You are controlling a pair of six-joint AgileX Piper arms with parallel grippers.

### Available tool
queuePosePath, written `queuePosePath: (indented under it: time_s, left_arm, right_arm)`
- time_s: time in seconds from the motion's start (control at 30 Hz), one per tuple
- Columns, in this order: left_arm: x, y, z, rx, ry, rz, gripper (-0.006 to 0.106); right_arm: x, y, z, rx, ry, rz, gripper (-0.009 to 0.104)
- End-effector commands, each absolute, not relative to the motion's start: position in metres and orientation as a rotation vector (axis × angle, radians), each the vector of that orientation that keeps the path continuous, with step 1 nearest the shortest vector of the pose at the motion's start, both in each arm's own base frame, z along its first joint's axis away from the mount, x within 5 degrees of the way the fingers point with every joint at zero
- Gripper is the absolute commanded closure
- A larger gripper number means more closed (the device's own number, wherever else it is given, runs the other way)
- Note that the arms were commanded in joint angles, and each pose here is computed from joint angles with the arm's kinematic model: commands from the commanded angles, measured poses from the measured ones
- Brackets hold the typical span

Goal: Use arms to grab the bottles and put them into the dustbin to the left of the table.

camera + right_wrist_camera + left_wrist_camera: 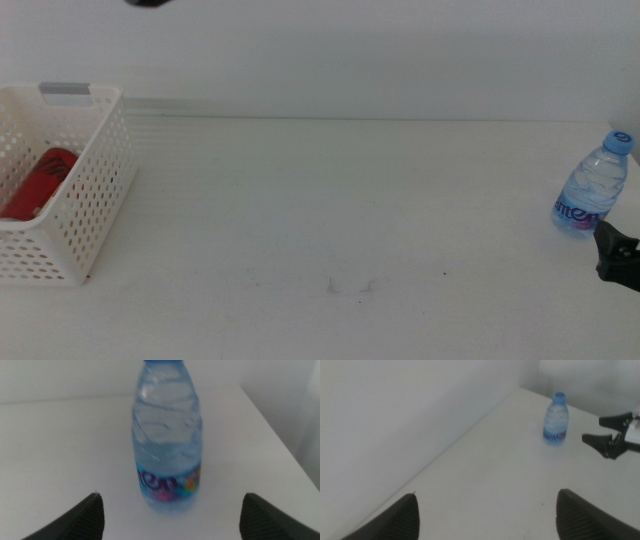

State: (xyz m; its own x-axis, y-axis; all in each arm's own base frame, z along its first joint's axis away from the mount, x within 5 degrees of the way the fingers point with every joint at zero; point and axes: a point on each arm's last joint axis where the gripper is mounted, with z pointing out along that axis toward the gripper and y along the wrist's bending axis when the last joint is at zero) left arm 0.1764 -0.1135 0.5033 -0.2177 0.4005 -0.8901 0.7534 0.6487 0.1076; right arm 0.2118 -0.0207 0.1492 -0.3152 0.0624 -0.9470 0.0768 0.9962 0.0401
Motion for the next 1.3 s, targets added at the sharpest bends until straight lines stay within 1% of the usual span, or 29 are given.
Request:
queuePosePath:
  time_s: [0.0,0.1,0.17,0.3,0.47,0.7,0.87,0.9,0.93,0.97,1.0,1.03,1.07,1.1,1.13,1.17,1.2,1.27]
  left_arm:
    - [0.176,-0.113,0.508,0.892,1.807,-0.43,0.007]
    - [0.177,-0.112,0.508,0.89,1.805,-0.409,0.007]
    - [0.177,-0.112,0.507,0.891,1.806,-0.399,0.007]
    - [0.177,-0.112,0.507,0.891,1.806,-0.399,0.007]
    - [0.177,-0.112,0.507,0.891,1.806,-0.399,0.007]
    - [0.177,-0.112,0.507,0.891,1.806,-0.399,0.007]
    - [0.177,-0.112,0.507,0.891,1.806,-0.399,0.007]
    - [0.178,-0.112,0.507,0.891,1.806,-0.397,0.007]
    - [0.178,-0.112,0.507,0.891,1.806,-0.397,0.007]
    - [0.178,-0.112,0.507,0.891,1.806,-0.397,0.007]
    - [0.178,-0.112,0.507,0.891,1.806,-0.397,0.007]
    - [0.178,-0.112,0.507,0.891,1.806,-0.397,0.007]
    - [0.178,-0.112,0.507,0.891,1.806,-0.397,0.007]
    - [0.178,-0.112,0.507,0.891,1.806,-0.397,0.007]
    - [0.178,-0.112,0.507,0.891,1.806,-0.397,0.007]
    - [0.178,-0.112,0.507,0.891,1.806,-0.397,0.007]
    - [0.178,-0.112,0.507,0.891,1.806,-0.397,0.007]
    - [0.178,-0.112,0.507,0.891,1.806,-0.397,0.007]
  right_arm:
    - [0.218,-0.022,0.15,0.066,1.823,-0.037,0.005]
    - [0.224,-0.023,0.143,0.043,1.779,-0.058,0.005]
    - [0.231,-0.024,0.136,0.038,1.786,-0.052,0.005]
    - [0.252,-0.022,0.125,-0.015,1.804,-0.021,0.005]
    - [0.276,-0.026,0.115,0.012,1.805,-0.026,0.005]
    - [0.308,-0.035,0.1,0.074,1.792,-0.06,0.005]
    - [0.332,-0.034,0.092,0.043,1.788,-0.044,0.006]
    - [0.336,-0.032,0.09,0.036,1.796,-0.04,0.007]
    - [0.339,-0.03,0.088,0.034,1.808,-0.036,0.01]
    - [0.342,-0.028,0.085,0.034,1.827,-0.034,0.018]
    - [0.345,-0.024,0.084,0.025,1.845,-0.028,0.033]
    - [0.348,-0.021,0.083,0.015,1.86,-0.02,0.05]
    - [0.349,-0.014,0.082,-0.008,1.87,-0.005,0.078]
    - [0.351,-0.005,0.085,-0.024,1.857,0.018,0.096]
    - [0.353,0.005,0.091,-0.041,1.838,0.037,0.094]
    - [0.357,0.021,0.099,-0.06,1.81,0.064,0.096]
    - [0.36,0.04,0.108,-0.071,1.776,0.094,0.098]
    - [0.365,0.088,0.122,-0.135,1.71,0.162,0.098]
